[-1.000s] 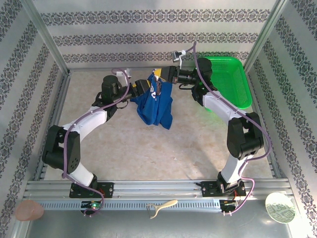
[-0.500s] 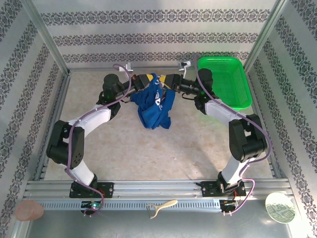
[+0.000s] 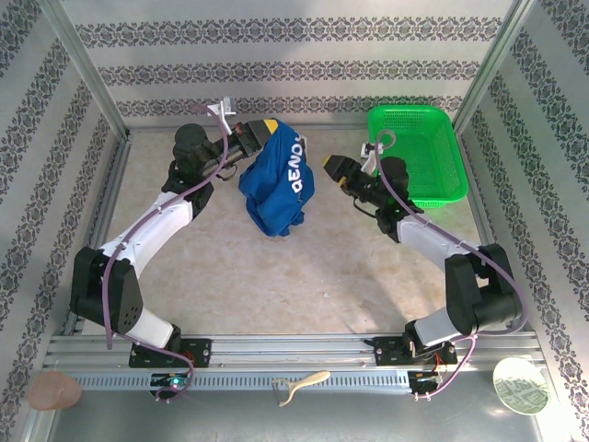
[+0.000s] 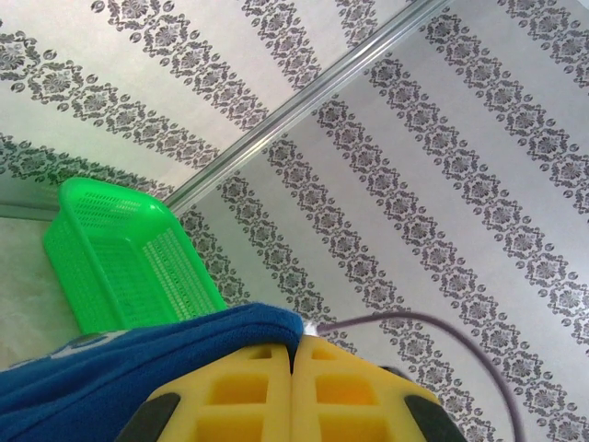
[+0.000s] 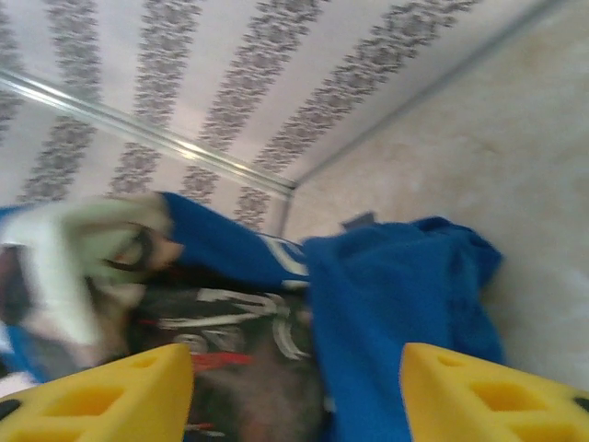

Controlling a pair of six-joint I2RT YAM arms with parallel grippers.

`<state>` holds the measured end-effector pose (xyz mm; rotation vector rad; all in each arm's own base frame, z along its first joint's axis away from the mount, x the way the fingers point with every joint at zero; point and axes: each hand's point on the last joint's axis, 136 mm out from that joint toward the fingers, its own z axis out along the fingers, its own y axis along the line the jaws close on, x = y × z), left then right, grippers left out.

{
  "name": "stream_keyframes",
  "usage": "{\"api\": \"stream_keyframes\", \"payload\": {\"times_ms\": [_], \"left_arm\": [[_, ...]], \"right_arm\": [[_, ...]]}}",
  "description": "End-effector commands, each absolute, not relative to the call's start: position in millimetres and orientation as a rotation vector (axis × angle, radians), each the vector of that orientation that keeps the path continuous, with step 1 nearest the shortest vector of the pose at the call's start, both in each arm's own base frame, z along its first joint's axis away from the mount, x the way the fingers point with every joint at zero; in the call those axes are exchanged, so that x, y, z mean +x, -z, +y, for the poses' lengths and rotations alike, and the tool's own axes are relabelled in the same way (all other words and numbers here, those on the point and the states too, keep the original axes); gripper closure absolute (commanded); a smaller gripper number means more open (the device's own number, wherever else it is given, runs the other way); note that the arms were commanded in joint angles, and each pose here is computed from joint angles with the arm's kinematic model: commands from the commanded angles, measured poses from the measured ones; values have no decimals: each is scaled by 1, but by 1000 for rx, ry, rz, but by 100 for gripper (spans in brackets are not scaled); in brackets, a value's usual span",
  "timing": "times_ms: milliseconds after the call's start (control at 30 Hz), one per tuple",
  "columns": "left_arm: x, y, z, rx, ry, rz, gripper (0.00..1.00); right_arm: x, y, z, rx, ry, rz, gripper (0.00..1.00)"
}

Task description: Fold the inside-out t-shirt

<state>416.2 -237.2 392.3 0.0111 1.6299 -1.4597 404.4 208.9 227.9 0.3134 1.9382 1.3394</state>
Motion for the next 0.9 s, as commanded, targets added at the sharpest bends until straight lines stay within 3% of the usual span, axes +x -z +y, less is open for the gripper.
{"api": "stream_keyframes", "payload": {"times_ms": [0,167,267,333,367,533,600,700,867], "left_arm": [[410,-414,-236,64,1435,1587,100],[408,-415,-235,65,1430,1594,100],[406,-422,-233,59,1424,1587,100],[406,-439,-226,49,1415,1565,100],[406,-450,-220,38,1412,1546,100],[400,-534,-196,28,1430,1400,100],[394,-561,-195,51,1447,1355,100],[387,-591,-195,75,1477,1304,100],[380,-614,-192,82,1491,1257,100]], "right_arm": [[403,-197,218,350,-1222,2008,34],[402,-180,266,257,-1260,2079,31],[403,-159,280,266,-1261,2131,48],[406,-136,271,342,-1217,2165,71],[406,-126,264,382,-1198,2174,76],[401,-85,229,551,-1108,2226,73],[399,-75,221,603,-1086,2242,79],[397,-64,212,660,-1061,2254,100],[398,-58,207,700,-1055,2273,100]]}}
